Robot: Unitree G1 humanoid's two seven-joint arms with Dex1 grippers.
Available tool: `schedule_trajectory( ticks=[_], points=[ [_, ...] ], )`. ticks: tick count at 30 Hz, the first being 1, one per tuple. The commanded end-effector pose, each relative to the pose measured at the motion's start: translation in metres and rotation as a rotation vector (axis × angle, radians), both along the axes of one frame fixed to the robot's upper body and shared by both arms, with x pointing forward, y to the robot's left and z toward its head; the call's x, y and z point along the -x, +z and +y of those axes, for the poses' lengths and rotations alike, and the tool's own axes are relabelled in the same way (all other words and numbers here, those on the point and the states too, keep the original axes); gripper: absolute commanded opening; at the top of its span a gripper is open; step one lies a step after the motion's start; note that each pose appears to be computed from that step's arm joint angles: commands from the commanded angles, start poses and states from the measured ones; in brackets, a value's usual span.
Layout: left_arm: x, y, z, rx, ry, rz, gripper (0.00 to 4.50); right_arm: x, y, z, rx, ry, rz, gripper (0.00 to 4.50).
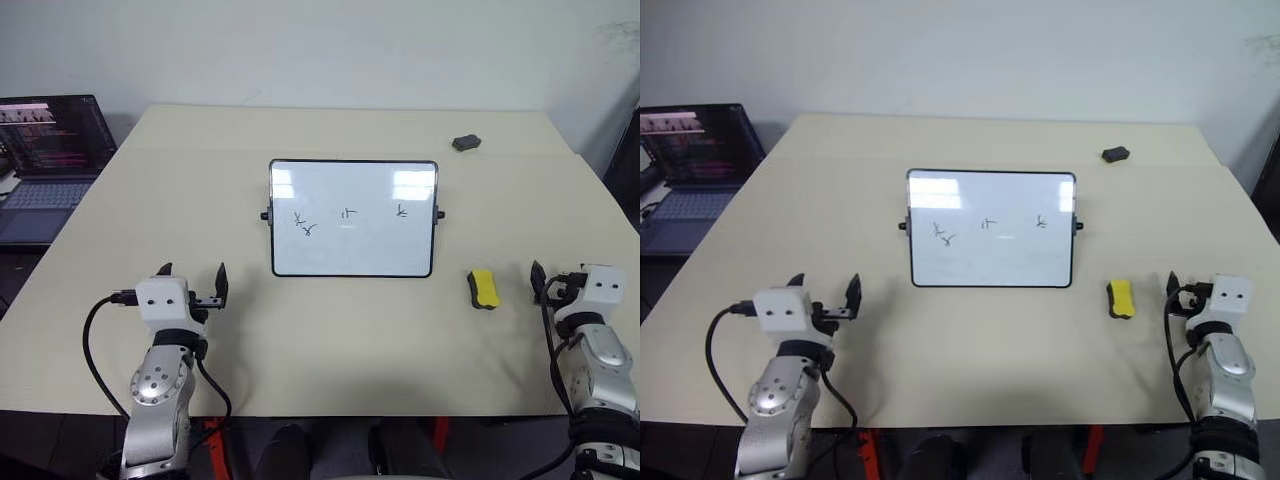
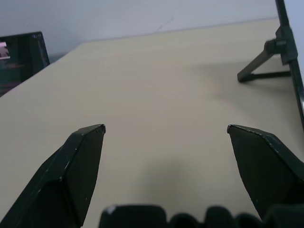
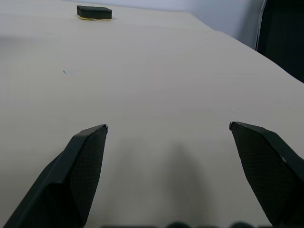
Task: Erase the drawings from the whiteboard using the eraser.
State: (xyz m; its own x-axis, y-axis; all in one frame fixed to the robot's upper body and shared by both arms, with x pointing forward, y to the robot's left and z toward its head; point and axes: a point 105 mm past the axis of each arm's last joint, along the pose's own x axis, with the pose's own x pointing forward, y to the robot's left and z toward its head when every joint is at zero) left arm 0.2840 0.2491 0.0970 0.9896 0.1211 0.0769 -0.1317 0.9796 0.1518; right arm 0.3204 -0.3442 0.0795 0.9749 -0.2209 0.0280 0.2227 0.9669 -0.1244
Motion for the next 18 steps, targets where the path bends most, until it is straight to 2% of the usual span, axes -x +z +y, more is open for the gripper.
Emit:
schedule_trajectory(
  ticks=[1,6,11,15,18],
  points=[
    [-0.001,0.006,-0.011,0.012,-0.062,-0.014,4.50,-0.002,0.018,-0.008,0.033,0.008,-0.028,4.45],
    [-0.002,0.005,-0.005,0.027,-0.013,-0.018,4.50,-0.001,0.015,-0.010,0.019,-0.012,-0.023,4.45],
    [0.003,0.019,-0.009,-0.015,-0.145,-0.029,4.50,0.000,0.016,0.004,0.004,0.032,-0.031,4.45],
    [0.010,0.039,0.004,-0.034,-0.203,-0.052,4.50,0.002,0.013,0.020,-0.065,0.060,-0.041,4.45],
    [0.013,0.060,-0.011,-0.045,-0.366,-0.047,4.50,0.007,0.014,0.029,-0.132,0.071,-0.054,4.45]
  ],
)
